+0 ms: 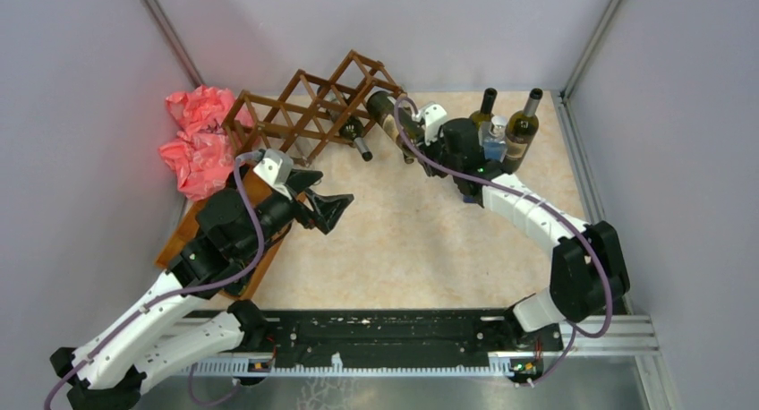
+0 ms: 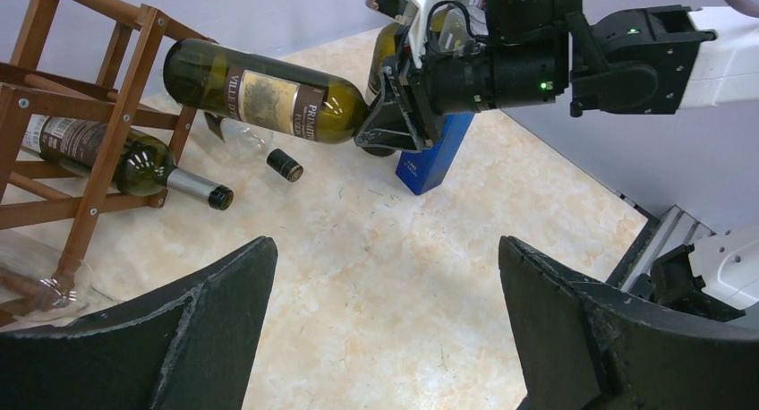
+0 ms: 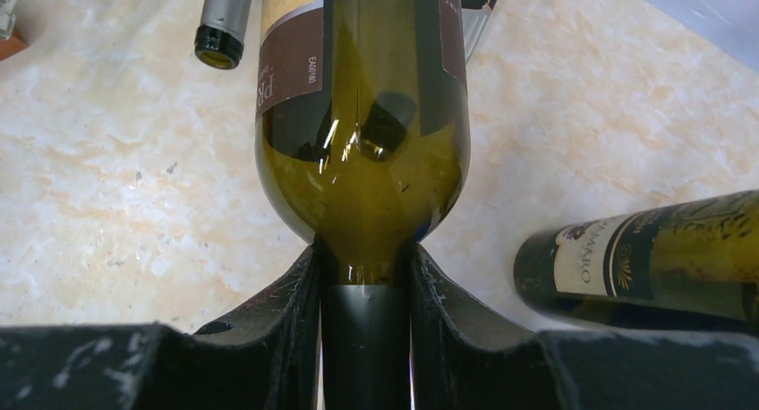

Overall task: Put the wine bottle on the wine rack
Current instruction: Place the wine bottle in the wine rack.

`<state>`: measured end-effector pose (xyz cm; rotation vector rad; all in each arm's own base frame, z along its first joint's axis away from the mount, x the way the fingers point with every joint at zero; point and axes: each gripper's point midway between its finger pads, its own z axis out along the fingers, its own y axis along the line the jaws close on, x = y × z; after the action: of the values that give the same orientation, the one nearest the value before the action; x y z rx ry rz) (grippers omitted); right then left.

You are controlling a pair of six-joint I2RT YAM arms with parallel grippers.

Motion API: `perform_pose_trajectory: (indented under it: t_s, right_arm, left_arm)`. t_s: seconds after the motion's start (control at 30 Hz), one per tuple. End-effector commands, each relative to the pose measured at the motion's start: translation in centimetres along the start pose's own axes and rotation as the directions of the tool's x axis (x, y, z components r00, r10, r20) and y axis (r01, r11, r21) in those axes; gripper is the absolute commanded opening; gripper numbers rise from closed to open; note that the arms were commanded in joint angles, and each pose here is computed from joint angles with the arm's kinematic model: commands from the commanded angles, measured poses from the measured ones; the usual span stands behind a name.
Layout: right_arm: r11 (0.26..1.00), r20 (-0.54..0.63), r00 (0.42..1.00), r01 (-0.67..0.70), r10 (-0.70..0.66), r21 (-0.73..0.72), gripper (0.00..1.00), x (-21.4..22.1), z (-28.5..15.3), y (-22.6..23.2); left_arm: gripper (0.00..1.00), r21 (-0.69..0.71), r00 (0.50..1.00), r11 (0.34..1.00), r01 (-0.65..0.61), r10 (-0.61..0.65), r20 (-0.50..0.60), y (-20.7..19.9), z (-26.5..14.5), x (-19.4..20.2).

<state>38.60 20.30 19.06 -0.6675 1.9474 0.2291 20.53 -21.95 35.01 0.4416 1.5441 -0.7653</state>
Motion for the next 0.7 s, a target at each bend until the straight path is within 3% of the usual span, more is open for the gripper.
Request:
perform_pose_trajectory:
  t_s: [0.0, 0.67]
  right_arm:
    - [0.999, 0.291, 0.956, -0.035, 0.028, 0.019, 0.00, -9.9, -0.6, -0.4]
    - [0.997, 0.326, 0.943, -0.074, 0.069, 0.001, 0.00, -10.5, 2.0, 0.0]
  left_arm:
    - [0.99, -0.012, 0.999, 1.000, -0.015, 0.016, 0.035, 0.3, -0.5, -1.1]
    - [0.99, -0.007, 0.999, 1.000, -0.004, 0.004, 0.043, 0.1, -0.4, -1.4]
